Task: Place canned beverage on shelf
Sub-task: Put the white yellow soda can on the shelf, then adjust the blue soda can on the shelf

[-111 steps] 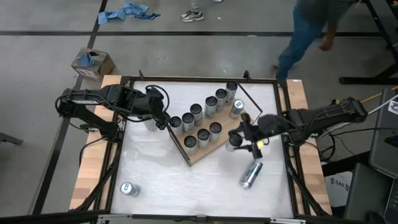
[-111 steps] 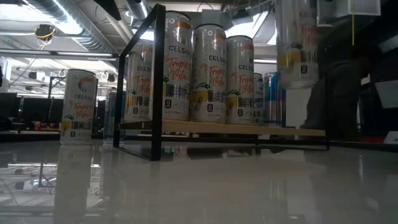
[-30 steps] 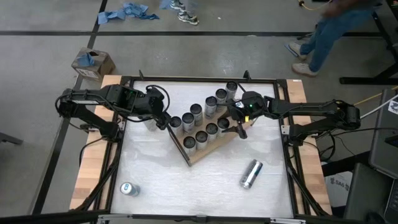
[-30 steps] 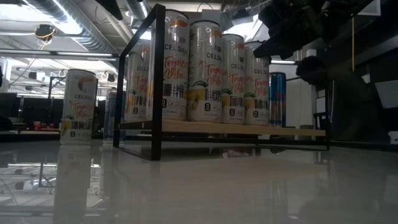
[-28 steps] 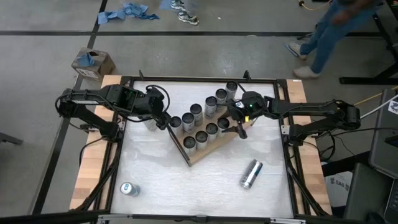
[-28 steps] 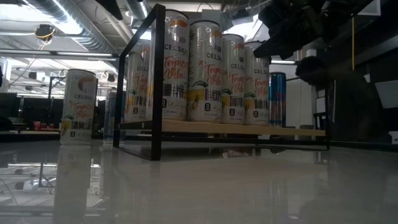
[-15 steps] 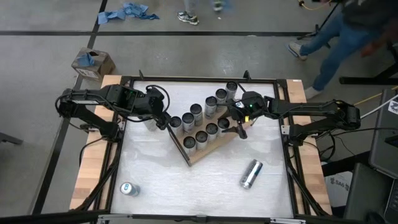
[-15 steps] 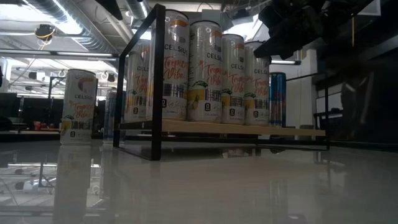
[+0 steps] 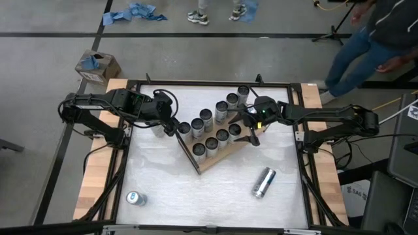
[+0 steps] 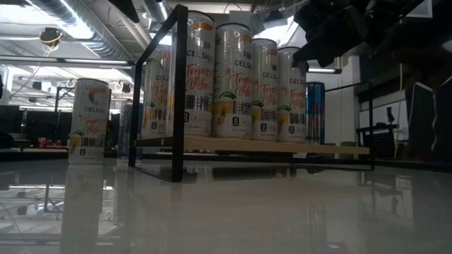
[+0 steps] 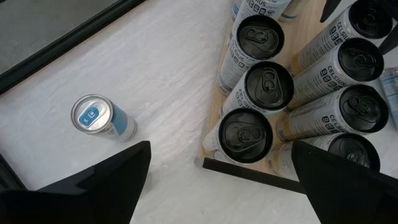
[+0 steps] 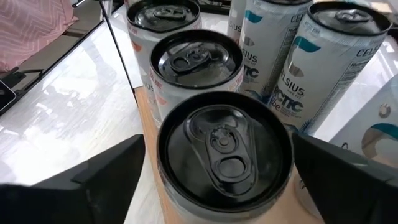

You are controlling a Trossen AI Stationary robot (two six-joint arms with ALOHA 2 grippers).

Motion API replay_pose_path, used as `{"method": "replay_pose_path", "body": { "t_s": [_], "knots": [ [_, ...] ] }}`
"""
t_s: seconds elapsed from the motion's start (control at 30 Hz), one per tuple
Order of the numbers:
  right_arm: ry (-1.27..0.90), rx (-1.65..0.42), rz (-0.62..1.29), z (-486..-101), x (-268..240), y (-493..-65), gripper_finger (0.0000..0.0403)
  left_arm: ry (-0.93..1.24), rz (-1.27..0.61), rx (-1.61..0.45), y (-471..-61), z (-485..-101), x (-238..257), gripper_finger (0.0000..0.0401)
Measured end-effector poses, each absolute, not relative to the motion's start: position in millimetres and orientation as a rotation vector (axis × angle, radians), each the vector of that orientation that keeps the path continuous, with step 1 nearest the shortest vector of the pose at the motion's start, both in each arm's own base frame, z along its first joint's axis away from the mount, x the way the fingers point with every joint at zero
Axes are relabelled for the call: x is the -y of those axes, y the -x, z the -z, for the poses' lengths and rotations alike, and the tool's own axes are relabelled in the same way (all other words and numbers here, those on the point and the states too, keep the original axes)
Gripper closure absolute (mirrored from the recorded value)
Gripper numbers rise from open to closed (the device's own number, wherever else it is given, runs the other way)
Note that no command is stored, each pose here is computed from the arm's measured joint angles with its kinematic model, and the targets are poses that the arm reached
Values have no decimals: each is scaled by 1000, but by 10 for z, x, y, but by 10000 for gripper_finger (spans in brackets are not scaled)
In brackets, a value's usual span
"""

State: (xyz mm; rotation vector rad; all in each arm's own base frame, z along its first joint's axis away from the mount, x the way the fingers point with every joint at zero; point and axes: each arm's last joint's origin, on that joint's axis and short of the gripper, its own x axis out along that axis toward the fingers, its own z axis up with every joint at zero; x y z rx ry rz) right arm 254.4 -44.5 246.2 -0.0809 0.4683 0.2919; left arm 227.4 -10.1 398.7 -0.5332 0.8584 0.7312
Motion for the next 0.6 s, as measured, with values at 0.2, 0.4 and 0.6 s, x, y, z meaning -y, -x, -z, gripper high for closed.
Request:
{"method": "replay_pose_path", "body": {
  "t_s": [0.2,0.4,0.6],
  "knots": [
    [95,-432,-287,-2554,433,-2486,9,533,-731,-858,-2274,-3987,102,22],
    [134,-399,-196,-2712,426,-2349,8,533,-731,-858,-2274,-3987,101,22],
    [157,-377,-133,-2882,390,-2115,8,533,-731,-859,-2275,-3986,102,22]
  ]
}}
